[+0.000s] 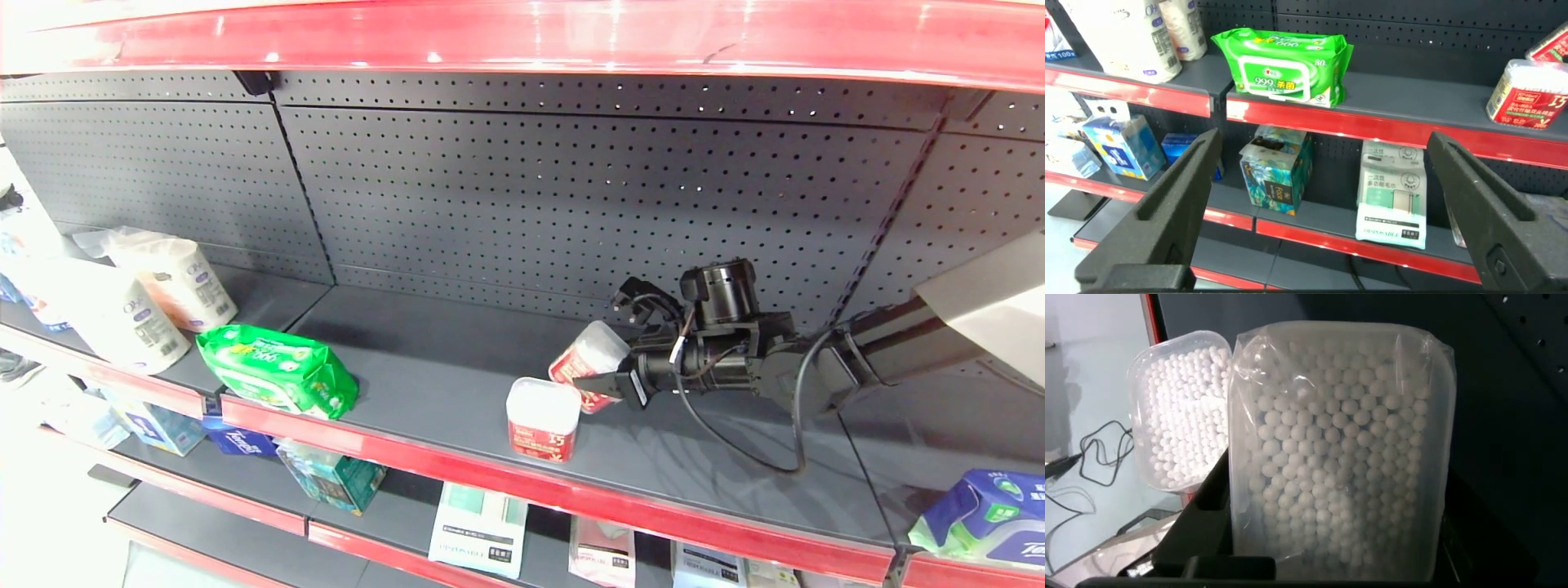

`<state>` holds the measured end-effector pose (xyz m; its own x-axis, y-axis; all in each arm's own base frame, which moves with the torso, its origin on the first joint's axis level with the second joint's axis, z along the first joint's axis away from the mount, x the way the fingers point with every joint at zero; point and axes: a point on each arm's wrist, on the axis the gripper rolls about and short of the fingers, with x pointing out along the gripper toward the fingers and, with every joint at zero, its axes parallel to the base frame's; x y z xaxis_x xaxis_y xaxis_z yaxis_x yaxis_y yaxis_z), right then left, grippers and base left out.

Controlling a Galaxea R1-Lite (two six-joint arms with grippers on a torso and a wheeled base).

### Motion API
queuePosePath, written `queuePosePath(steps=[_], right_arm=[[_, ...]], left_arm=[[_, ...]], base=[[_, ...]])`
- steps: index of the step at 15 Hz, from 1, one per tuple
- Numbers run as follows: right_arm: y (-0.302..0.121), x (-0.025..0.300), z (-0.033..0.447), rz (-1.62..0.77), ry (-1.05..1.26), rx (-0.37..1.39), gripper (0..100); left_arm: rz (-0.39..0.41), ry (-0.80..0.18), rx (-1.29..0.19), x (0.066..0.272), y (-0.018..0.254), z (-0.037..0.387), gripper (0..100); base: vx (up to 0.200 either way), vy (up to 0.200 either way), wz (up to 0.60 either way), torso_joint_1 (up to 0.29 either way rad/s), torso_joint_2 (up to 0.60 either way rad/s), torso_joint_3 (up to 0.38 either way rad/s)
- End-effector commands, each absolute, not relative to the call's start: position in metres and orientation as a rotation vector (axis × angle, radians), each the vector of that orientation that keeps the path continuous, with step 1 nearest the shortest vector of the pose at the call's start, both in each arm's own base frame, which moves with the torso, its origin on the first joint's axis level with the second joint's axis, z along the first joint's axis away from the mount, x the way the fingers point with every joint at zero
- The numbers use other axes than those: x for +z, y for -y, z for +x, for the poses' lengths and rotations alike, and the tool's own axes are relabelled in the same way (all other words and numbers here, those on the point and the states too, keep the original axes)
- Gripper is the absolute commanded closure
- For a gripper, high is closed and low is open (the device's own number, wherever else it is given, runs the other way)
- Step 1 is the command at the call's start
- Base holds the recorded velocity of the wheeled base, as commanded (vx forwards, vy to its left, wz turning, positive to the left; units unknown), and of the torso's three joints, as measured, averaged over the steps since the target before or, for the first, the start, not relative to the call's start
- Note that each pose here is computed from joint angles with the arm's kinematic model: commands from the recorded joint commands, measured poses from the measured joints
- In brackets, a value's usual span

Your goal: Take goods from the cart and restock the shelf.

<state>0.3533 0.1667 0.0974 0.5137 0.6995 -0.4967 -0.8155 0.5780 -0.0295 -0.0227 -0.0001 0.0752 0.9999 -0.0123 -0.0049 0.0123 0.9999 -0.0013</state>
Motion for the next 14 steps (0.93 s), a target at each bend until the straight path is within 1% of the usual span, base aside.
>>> queuePosePath(steps=[1,2,4,7,10,14], right_arm=[[-0.166,0.096,0.359,-0.280,-0.458,0.923,100],[-0.166,0.096,0.359,-0.280,-0.458,0.923,100],[-0.155,0.088,0.376,-0.419,-0.394,0.925,100],[-0.150,0.092,0.382,-0.513,-0.393,0.923,100],[-0.151,0.093,0.384,-0.531,-0.401,0.882,100],[-0.153,0.093,0.384,-0.527,-0.403,0.883,100]], left_arm=[[-0.002,-0.006,-0.012,0.075,0.000,-0.023,0],[-0.002,-0.006,-0.012,0.075,0.000,-0.023,0],[-0.002,-0.006,-0.012,0.075,0.000,-0.023,0],[-0.002,-0.006,-0.012,0.075,0.000,-0.023,0],[-0.002,-0.006,-0.012,0.075,0.000,-0.023,0],[-0.002,-0.006,-0.012,0.075,0.000,-0.023,0]], base=[[0.000,0.000,0.00,0.000,0.00,0.000],[0.000,0.000,0.00,0.000,0.00,0.000],[0.000,0.000,0.00,0.000,0.00,0.000],[0.000,0.000,0.00,0.000,0.00,0.000],[0.000,0.000,0.00,0.000,0.00,0.000],[0.000,0.000,0.00,0.000,0.00,0.000]])
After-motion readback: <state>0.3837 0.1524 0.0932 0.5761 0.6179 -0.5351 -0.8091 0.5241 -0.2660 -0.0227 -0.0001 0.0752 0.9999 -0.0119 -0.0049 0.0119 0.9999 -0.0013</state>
